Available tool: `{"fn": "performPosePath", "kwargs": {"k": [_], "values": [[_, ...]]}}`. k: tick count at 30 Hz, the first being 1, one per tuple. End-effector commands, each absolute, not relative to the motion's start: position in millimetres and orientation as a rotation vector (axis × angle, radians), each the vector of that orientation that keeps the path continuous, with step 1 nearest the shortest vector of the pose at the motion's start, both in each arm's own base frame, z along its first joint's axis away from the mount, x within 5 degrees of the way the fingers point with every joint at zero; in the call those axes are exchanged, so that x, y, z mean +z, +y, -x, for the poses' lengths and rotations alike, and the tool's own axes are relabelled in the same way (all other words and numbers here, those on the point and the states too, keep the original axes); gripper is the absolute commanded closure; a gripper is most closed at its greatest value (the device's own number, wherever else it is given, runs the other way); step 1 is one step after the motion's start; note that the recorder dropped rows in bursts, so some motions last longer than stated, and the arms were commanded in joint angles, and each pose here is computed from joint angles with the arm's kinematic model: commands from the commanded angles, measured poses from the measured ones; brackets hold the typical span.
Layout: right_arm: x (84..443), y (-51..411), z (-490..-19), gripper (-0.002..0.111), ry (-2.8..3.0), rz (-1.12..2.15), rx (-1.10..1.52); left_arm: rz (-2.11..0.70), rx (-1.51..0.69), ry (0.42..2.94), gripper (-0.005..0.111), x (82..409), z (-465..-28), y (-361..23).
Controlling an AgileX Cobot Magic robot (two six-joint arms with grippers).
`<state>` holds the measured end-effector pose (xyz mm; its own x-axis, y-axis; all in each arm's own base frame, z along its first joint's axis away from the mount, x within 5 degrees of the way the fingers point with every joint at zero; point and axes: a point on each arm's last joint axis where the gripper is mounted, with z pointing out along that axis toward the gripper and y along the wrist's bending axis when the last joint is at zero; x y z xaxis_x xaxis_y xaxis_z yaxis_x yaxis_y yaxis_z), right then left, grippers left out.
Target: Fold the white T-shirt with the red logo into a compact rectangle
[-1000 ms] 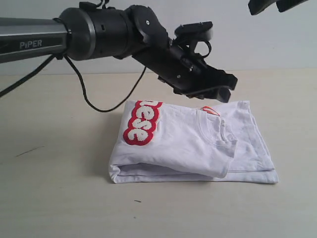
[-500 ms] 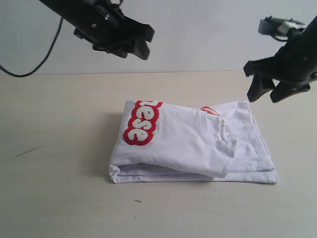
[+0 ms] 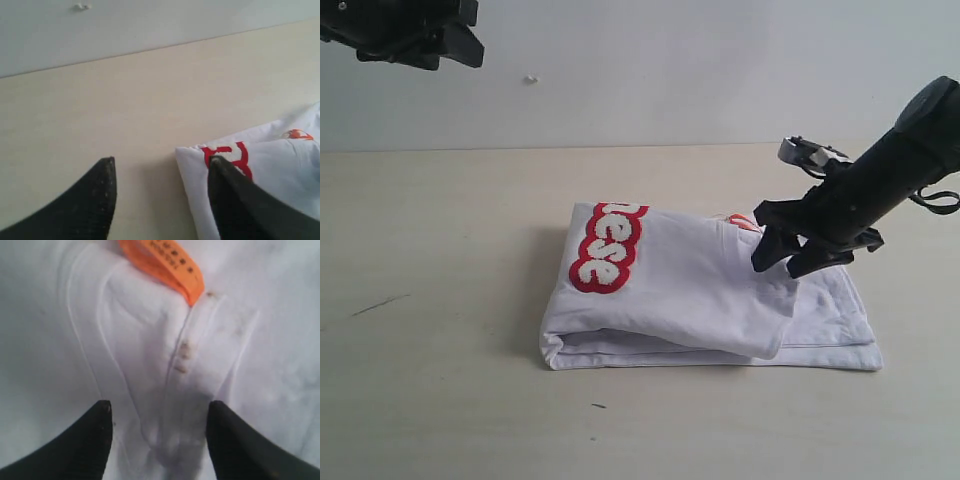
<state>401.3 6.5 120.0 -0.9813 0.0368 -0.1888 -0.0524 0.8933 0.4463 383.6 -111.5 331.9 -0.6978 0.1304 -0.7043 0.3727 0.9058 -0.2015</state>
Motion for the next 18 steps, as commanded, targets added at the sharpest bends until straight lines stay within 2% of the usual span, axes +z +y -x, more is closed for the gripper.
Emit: {"fn": "performPosePath", "kwargs": {"k": [1, 9, 14, 18], "values": [[120, 3, -408, 0.053, 2.791, 0.055, 0.624, -0.351, -0.446, 2.308, 0.053, 335, -383, -110], [104, 4, -410, 0.053, 2.800, 0.030, 0.652, -0.352, -0.452, 2.306, 0.053, 335, -383, -111], [108, 13, -411, 0.053, 2.725, 0.105, 0.800, -0.354, -0.451, 2.305, 0.053, 335, -383, -111], [109, 17, -411, 0.058, 2.710, 0.154, 0.821, -0.357, -0.448, 2.301, 0.053, 335, -383, -111]]}}
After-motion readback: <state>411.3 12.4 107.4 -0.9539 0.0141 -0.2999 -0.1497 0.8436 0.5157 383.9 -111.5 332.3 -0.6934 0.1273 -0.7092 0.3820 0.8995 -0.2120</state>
